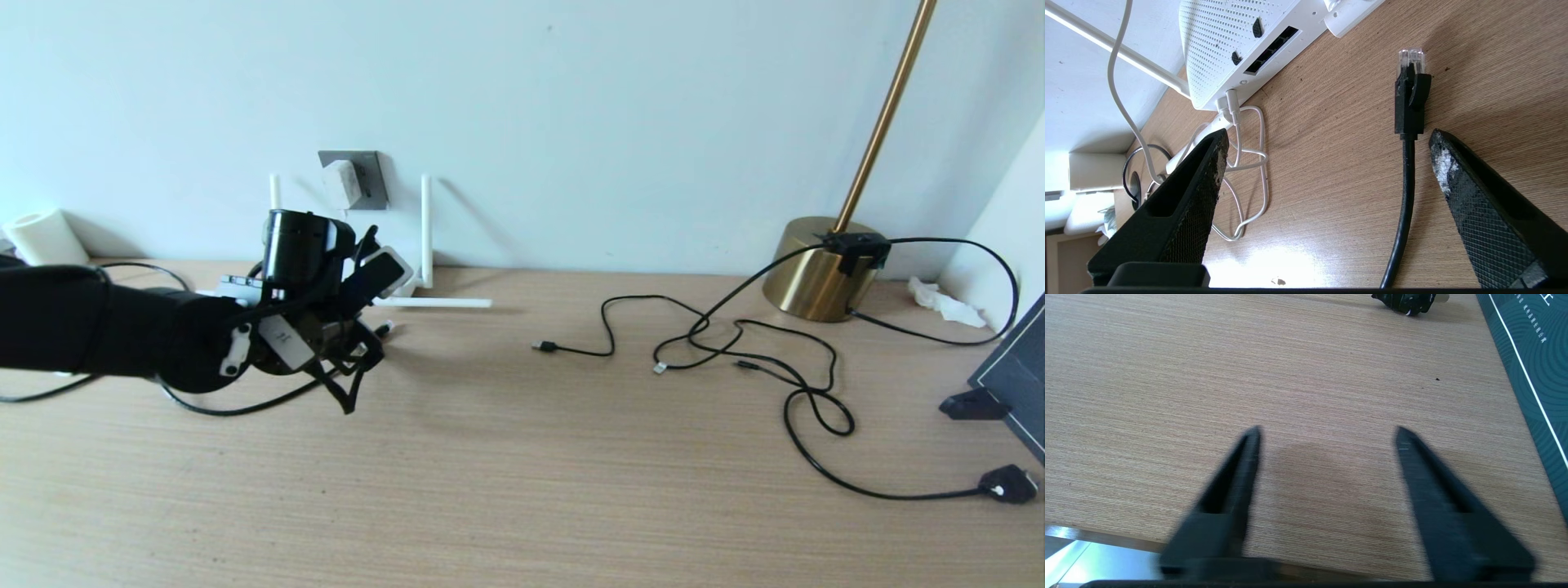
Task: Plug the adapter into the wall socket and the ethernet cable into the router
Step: Plug cable into router interface
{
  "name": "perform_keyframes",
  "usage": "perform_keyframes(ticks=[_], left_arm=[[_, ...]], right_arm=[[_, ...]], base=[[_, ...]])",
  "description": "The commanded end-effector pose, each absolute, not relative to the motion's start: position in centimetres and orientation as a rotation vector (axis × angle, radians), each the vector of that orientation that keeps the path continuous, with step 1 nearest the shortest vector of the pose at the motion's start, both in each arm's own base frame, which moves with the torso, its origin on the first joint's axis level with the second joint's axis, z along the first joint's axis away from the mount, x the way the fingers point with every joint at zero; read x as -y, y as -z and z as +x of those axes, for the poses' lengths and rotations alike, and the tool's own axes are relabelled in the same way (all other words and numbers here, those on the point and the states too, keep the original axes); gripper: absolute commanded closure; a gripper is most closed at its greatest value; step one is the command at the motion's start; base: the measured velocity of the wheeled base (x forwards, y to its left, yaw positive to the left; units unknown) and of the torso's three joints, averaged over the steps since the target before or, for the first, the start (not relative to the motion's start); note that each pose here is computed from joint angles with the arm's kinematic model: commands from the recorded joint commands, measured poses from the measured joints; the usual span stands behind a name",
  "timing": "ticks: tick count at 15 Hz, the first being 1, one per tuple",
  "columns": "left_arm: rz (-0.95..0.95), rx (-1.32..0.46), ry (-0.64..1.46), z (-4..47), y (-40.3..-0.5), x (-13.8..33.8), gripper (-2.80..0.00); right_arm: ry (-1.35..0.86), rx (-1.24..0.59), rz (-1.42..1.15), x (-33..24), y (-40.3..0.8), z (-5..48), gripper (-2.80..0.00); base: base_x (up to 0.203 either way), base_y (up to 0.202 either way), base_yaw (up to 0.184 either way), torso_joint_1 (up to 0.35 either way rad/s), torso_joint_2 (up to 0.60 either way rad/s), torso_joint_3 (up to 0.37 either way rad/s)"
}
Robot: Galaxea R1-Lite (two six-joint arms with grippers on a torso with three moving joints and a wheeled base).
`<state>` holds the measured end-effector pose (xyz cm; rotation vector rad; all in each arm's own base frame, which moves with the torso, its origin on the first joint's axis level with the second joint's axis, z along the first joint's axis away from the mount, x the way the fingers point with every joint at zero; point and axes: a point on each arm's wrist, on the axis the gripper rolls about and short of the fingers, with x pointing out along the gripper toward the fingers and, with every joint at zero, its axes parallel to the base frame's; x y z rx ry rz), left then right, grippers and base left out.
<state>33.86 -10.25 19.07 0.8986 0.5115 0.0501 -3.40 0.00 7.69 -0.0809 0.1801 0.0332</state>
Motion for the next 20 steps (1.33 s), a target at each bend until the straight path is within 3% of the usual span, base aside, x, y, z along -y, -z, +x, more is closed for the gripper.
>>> perform_keyframes(ticks=[1,11,12,20], left_arm=[[0.91,-0.52,-0.044,34.0,-18.7,10.5,-2.8],[0.92,-0.545,-0.039,35.3,-17.5,10.7,-2.8],[0.92,-0.551,-0.039,35.5,-17.3,10.7,0.0],[0.881,-0.571,0.041,36.0,-16.5,9.2,0.0]], right_arm=[[-0.033,-0.178,-0.079,0.0,-7.7,-3.4,0.0],[-0.037,-0.178,-0.076,0.0,-7.7,-3.4,0.0],[-0.036,-0.178,-0.073,0.0,-7.7,-3.4,0.0],[-0.03,-0.179,-0.047,0.0,-7.7,-3.4,0.0]], base=[[0.0,0.0,0.0,0.0,0.0,0.0],[0.0,0.0,0.0,0.0,0.0,0.0],[0.0,0.0,0.0,0.0,0.0,0.0],[0.0,0.0,0.0,0.0,0.0,0.0]])
